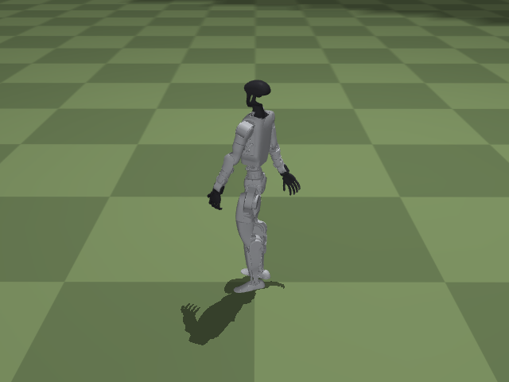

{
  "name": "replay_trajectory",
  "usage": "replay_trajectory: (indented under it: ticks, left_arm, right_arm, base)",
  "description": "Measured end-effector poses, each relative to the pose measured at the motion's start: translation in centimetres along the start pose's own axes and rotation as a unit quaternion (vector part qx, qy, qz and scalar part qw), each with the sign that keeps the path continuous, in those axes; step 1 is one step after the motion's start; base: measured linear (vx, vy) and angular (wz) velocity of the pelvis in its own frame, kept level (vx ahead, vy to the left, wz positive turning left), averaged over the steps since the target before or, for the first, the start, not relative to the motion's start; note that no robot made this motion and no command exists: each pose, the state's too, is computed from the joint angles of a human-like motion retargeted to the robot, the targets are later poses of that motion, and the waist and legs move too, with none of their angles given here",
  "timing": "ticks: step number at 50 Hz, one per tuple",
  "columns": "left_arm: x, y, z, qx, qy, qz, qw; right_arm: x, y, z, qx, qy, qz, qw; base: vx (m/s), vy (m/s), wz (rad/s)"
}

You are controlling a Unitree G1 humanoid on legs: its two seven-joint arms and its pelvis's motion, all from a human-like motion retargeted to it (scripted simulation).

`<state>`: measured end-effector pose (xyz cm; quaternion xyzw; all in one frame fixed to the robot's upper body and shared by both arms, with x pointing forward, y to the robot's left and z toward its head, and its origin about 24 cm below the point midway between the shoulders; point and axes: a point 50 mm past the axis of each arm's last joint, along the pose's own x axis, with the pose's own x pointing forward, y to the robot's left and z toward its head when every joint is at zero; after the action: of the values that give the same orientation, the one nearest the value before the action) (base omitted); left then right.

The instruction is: In place motions

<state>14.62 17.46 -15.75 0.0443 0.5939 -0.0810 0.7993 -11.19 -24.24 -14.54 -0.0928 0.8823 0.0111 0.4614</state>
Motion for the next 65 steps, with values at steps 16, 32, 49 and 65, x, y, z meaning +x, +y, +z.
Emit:
replay_trajectory:
  ticks: [16, 32, 49, 65]
  left_arm:
    - [-11.8, -3.1, -30.3, -0.237, 0.420, 0.054, 0.874]
    - [-7.9, -3.6, -25.5, -0.231, 0.377, 0.046, 0.896]
    - [-0.8, 1.1, 5.8, -0.065, -0.100, 0.015, 0.993]
    - [-0.5, -1.2, -7.2, -0.010, 0.132, -0.015, 0.991]
  right_arm:
    - [-18.1, 5.4, 24.8, -0.249, -0.478, -0.035, 0.842]
    - [-14.1, 5.5, 22.2, -0.282, -0.426, -0.043, 0.859]
    - [0.4, -2.5, -3.9, 0.016, 0.059, -0.037, 0.997]
    - [-1.7, 0.7, 5.1, -0.086, -0.057, -0.015, 0.995]
  base:
    - [-0.01, 0.02, 0.20]
    - [0.00, -0.01, -0.06]
    - [0.01, -0.02, -0.26]
    - [-0.01, 0.03, 0.25]
